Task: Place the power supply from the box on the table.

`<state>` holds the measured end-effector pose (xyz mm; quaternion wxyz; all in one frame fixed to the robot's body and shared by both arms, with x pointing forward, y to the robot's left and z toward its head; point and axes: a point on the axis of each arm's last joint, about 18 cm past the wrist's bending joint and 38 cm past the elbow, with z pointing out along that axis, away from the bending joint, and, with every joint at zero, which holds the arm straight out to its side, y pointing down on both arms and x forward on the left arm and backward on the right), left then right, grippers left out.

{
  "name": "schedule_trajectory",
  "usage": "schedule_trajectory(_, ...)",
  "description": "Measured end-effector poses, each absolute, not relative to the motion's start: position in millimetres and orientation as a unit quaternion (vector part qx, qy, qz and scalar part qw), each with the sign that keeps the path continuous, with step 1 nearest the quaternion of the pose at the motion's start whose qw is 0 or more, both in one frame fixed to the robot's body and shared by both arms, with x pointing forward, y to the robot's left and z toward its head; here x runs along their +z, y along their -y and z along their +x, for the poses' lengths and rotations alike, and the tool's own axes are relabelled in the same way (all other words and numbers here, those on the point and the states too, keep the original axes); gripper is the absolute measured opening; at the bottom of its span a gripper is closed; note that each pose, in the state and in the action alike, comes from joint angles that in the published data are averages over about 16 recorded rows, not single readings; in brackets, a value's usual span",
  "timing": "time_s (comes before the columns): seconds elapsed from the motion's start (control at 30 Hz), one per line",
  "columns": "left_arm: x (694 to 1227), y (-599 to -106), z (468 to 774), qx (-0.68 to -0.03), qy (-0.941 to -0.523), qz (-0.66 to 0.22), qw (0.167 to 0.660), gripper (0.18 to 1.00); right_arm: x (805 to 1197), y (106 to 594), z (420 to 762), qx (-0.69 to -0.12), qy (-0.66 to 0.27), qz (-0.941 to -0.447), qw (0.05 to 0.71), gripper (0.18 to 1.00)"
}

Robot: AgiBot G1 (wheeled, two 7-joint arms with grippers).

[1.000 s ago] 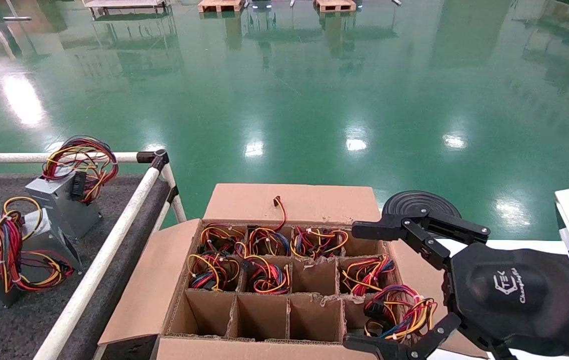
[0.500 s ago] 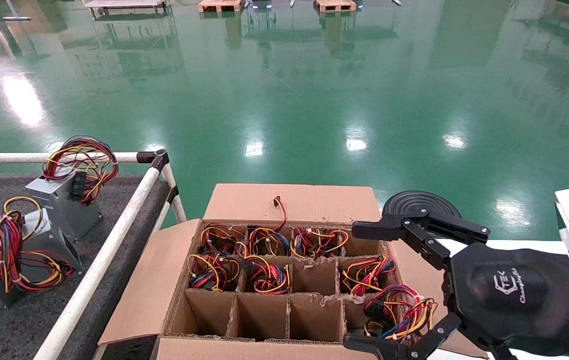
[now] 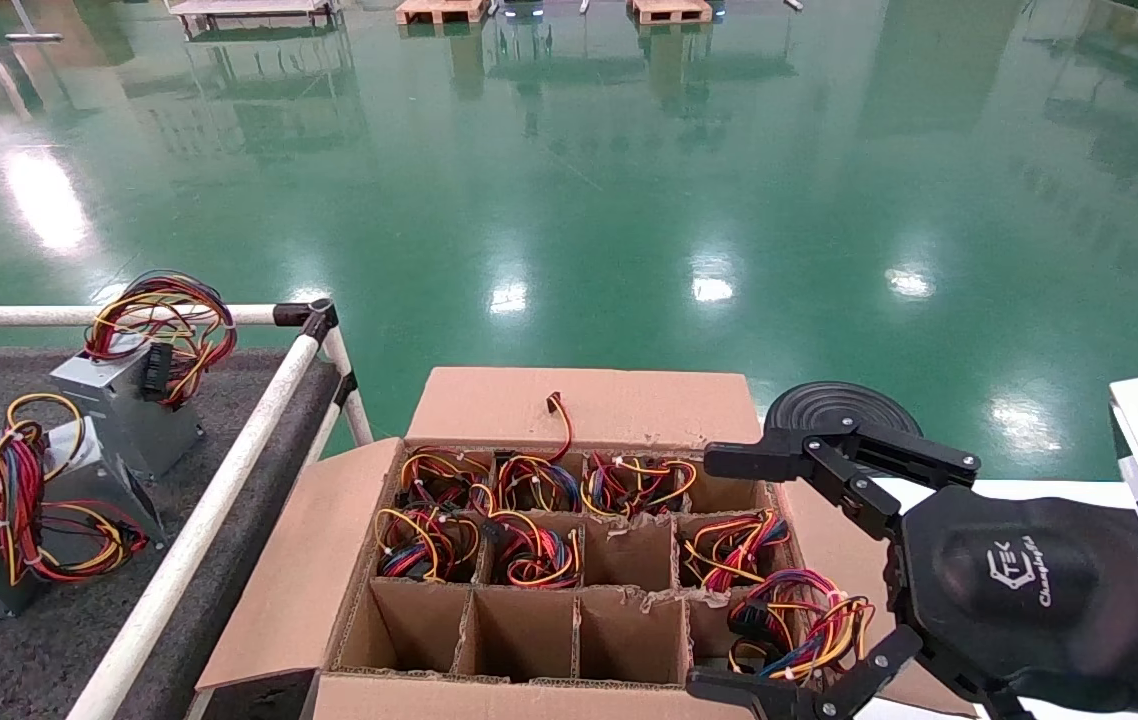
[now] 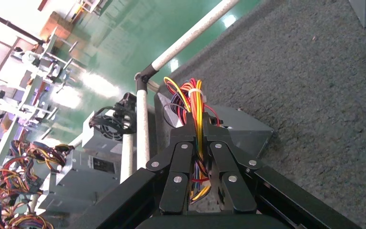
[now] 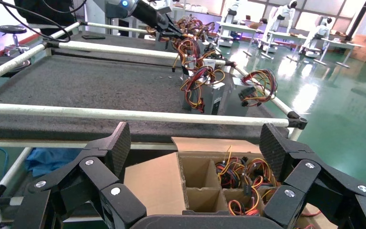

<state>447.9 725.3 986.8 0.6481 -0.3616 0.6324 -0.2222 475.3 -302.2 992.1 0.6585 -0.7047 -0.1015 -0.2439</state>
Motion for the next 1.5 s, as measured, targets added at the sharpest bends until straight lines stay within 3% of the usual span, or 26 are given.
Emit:
schedule_trajectory(0.87,1000.3,-690.2,491.0,-0.248,-0.656,-0.314,0.640,0.198,992.1,302.2,475.3,-0.244,0.102,-0.705,0.659,1.001)
schedule_trajectory(1.27,1000.9,-686.0,496.1,-0.252,-0.658,-0.311,0.638,0.294,992.1,302.2,475.3,-0.244,0.101,-0.705,0.659,1.001)
schedule_trajectory(1.5,1000.8,-685.2,496.9,-0.253,-0.658,-0.310,0.638,0.448,992.1,302.2,475.4,-0.244,0.101,-0.705,0.659,1.001)
